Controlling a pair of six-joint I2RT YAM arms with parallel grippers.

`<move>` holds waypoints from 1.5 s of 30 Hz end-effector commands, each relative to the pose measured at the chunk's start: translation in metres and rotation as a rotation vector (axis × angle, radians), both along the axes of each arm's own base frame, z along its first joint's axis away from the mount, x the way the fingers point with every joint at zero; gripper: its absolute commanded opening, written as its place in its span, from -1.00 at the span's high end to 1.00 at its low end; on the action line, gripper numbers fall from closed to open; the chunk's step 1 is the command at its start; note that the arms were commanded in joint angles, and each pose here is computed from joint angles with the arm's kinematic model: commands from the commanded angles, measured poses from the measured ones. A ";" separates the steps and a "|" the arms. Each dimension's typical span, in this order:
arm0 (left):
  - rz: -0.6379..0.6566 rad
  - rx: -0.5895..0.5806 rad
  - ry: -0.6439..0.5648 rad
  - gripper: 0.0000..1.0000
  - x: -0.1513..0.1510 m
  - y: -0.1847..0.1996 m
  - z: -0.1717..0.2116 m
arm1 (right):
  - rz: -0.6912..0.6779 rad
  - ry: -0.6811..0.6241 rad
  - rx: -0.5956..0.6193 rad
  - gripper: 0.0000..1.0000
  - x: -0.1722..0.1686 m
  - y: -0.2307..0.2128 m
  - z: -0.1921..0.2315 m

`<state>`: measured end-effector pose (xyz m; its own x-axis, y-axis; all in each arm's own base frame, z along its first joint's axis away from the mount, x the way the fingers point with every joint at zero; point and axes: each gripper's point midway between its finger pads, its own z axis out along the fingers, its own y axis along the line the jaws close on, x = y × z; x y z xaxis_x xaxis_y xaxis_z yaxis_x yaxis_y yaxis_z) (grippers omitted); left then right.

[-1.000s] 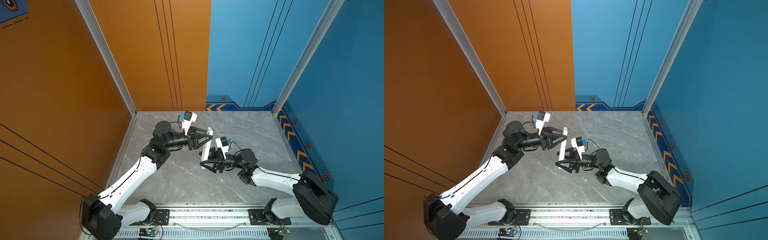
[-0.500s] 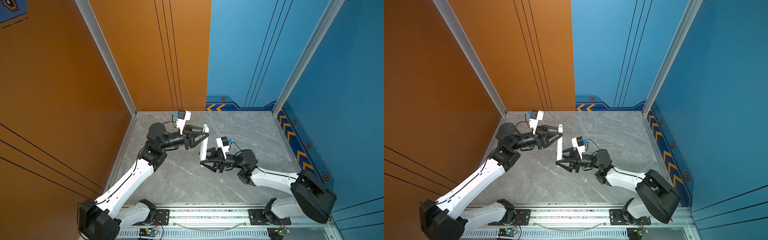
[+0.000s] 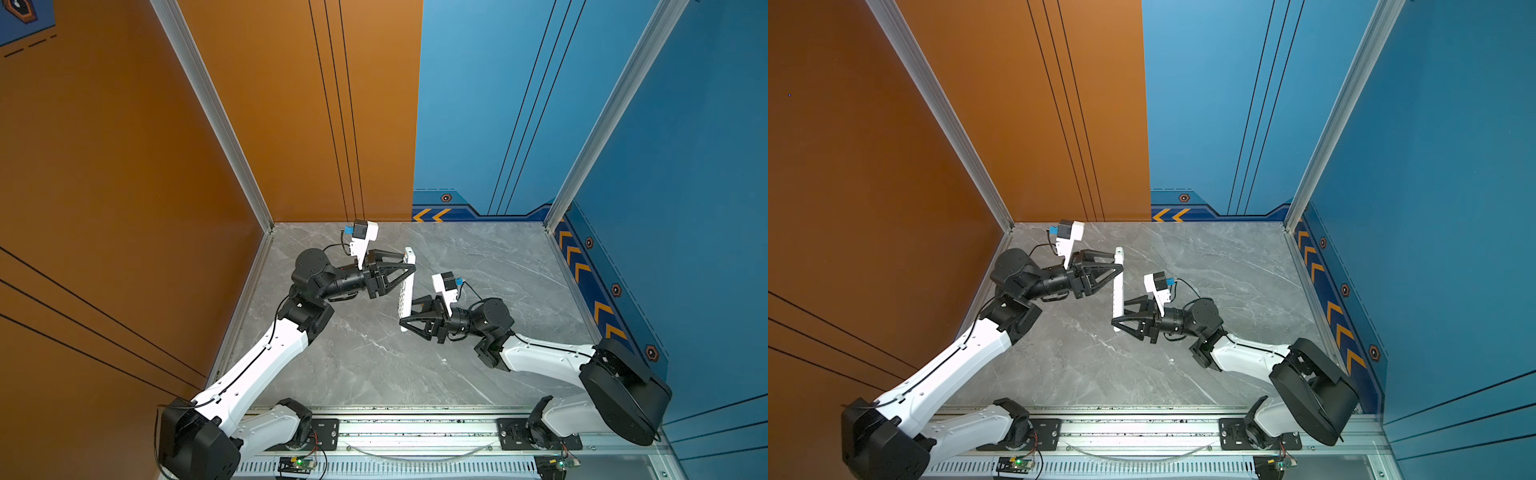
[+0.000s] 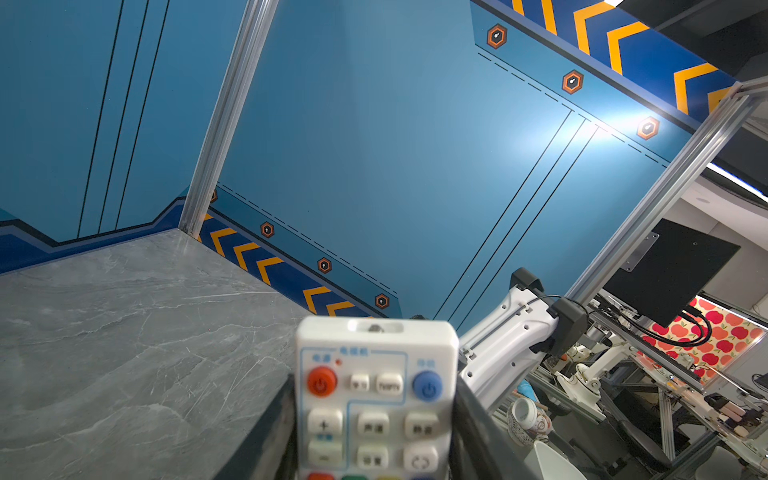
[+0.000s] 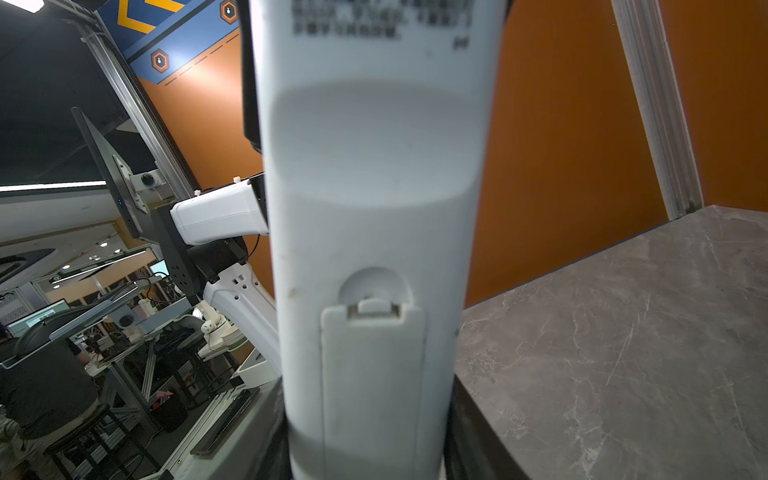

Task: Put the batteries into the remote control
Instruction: 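Hold the remote with both grippers and tilt it toward the right gripper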

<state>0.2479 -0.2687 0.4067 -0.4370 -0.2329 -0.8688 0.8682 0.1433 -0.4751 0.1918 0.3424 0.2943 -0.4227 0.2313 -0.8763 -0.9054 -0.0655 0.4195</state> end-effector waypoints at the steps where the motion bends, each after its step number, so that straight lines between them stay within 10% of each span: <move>1: 0.053 -0.030 0.003 -0.23 0.009 0.009 0.004 | -0.028 -0.027 -0.011 0.60 0.003 -0.003 -0.001; 4: 0.136 0.012 0.039 -0.96 0.024 0.016 -0.010 | -0.078 -0.024 -0.036 0.69 0.010 -0.008 -0.005; 10: 0.402 0.281 0.132 -0.96 0.057 0.041 -0.063 | -0.314 -0.042 -0.276 0.85 0.036 -0.015 -0.032; 24: 0.482 0.285 0.095 -0.96 0.031 0.042 -0.060 | -0.690 -0.056 -0.652 1.00 0.076 -0.048 -0.071; 36: 0.577 0.214 0.132 -0.97 0.037 0.030 -0.066 | -0.700 -0.100 -0.641 1.00 0.063 -0.036 -0.063; 45: 0.603 0.215 0.157 -0.62 0.047 0.028 -0.073 | -0.721 -0.114 -0.650 1.00 0.061 -0.031 -0.062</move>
<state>0.2891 -0.2423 0.3299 -0.4283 -0.2778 -0.8599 0.5447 0.6798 -0.4910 0.2470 0.3089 0.2155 -0.3142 -0.1557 -0.9365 -0.6889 0.7161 0.1121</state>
